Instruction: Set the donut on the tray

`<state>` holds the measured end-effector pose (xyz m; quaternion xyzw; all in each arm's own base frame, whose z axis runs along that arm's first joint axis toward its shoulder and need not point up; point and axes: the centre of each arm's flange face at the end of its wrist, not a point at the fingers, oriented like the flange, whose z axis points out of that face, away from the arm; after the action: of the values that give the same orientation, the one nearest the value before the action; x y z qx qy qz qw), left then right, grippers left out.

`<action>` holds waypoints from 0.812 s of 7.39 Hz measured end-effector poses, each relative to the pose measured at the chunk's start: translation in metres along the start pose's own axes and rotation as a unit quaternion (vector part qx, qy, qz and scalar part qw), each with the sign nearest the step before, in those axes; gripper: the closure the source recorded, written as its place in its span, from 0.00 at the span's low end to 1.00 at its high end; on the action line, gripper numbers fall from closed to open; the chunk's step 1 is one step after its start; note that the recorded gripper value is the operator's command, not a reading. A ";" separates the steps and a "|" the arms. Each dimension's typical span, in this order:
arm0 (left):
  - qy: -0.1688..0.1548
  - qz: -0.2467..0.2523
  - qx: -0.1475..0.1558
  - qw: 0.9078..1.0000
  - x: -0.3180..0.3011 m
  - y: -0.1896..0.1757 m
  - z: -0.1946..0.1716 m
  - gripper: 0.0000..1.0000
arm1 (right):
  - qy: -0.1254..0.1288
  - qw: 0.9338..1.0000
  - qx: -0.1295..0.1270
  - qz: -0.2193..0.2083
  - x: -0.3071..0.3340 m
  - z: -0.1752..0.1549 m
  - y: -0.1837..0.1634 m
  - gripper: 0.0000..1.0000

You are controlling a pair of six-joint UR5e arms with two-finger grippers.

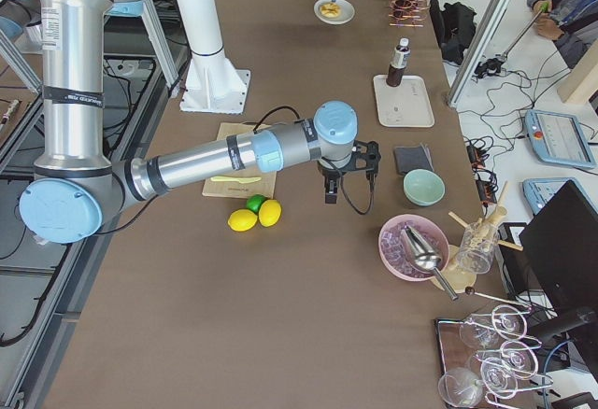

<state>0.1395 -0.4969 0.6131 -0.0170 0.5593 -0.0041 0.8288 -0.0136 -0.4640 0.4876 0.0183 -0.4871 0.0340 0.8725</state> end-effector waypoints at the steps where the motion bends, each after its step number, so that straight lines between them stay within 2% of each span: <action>1: 0.018 -0.008 -0.001 1.000 0.038 -0.002 -0.004 1.00 | -0.007 1.000 -0.005 0.014 -0.039 0.008 -0.008 0.00; 3: 0.045 -0.036 -0.016 0.998 0.146 -0.002 0.016 1.00 | -0.025 0.999 -0.011 0.036 -0.121 0.034 -0.019 0.00; 6: 0.066 -0.088 -0.011 0.994 0.291 0.018 0.076 1.00 | -0.052 0.995 -0.007 0.089 -0.252 0.084 -0.006 0.00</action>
<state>0.3186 -0.4844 0.3707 -0.0756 0.6087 -0.0720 0.7865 -0.2167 -0.4864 0.3172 -0.0297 -0.5320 0.1075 0.8393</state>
